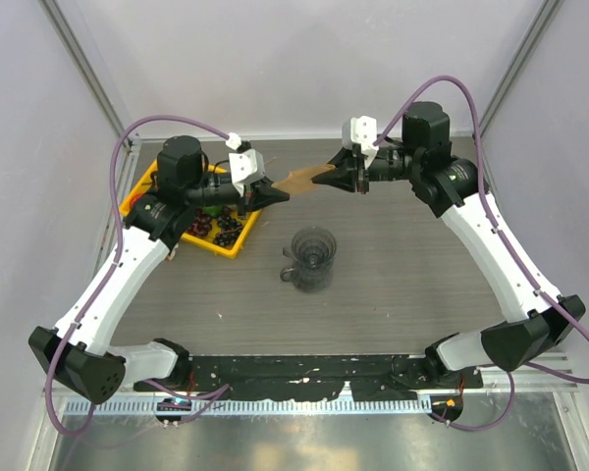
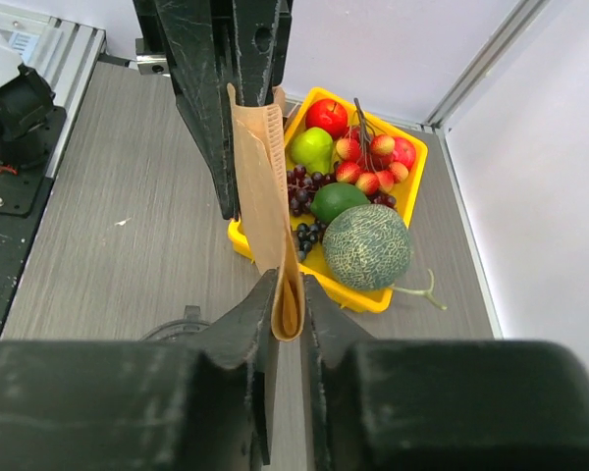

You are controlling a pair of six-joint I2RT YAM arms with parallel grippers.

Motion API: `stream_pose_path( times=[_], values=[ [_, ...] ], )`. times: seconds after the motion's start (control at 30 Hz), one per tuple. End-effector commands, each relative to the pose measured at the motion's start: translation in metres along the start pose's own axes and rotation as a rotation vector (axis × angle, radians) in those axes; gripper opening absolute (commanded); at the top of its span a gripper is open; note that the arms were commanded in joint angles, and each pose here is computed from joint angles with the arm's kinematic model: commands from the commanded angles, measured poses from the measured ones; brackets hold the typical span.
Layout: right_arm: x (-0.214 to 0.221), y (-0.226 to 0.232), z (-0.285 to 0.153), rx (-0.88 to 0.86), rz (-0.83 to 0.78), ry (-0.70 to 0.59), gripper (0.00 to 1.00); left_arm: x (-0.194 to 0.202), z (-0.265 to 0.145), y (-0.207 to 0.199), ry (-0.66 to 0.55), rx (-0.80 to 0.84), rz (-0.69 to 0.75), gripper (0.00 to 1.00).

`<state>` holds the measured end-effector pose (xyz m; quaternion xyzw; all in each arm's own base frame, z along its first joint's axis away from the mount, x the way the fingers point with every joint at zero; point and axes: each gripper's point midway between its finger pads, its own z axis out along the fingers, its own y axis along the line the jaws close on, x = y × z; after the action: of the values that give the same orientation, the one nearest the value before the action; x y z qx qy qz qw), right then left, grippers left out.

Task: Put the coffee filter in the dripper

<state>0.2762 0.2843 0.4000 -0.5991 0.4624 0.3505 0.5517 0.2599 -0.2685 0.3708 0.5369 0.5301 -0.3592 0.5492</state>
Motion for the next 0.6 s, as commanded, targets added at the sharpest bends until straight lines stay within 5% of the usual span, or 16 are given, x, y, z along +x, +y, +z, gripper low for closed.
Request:
stream_pose_path(
  times=[0.0, 0.17, 0.2, 0.23, 0.4, 0.47, 0.57],
  values=[
    [-0.032, -0.002, -0.012, 0.029, -0.069, -0.045, 0.11, -0.013, -0.002, 0.003, -0.031, -0.019, 0.059, 0.00],
    [-0.034, -0.002, -0.013, 0.029, -0.081, -0.047, 0.06, -0.012, -0.002, 0.005, -0.027, -0.027, 0.058, 0.00],
    [-0.035, -0.004, -0.013, 0.041, -0.081, -0.043, 0.11, -0.011, -0.002, 0.005, -0.025, -0.028, 0.059, 0.00],
    [-0.034, -0.005, -0.013, 0.045, -0.076, -0.041, 0.29, -0.009, -0.002, 0.005, -0.021, -0.025, 0.060, 0.00],
    [-0.037, -0.008, -0.017, 0.070, -0.093, -0.034, 0.37, -0.003, -0.003, 0.006, -0.005, -0.030, 0.048, 0.00],
    [-0.037, -0.007, -0.017, 0.066, -0.098, -0.036, 0.33, -0.001, -0.004, 0.007, -0.001, -0.033, 0.044, 0.00],
    [-0.036, -0.007, -0.018, 0.064, -0.098, -0.036, 0.08, 0.002, -0.001, 0.009, 0.005, -0.032, 0.034, 0.00]
  ],
)
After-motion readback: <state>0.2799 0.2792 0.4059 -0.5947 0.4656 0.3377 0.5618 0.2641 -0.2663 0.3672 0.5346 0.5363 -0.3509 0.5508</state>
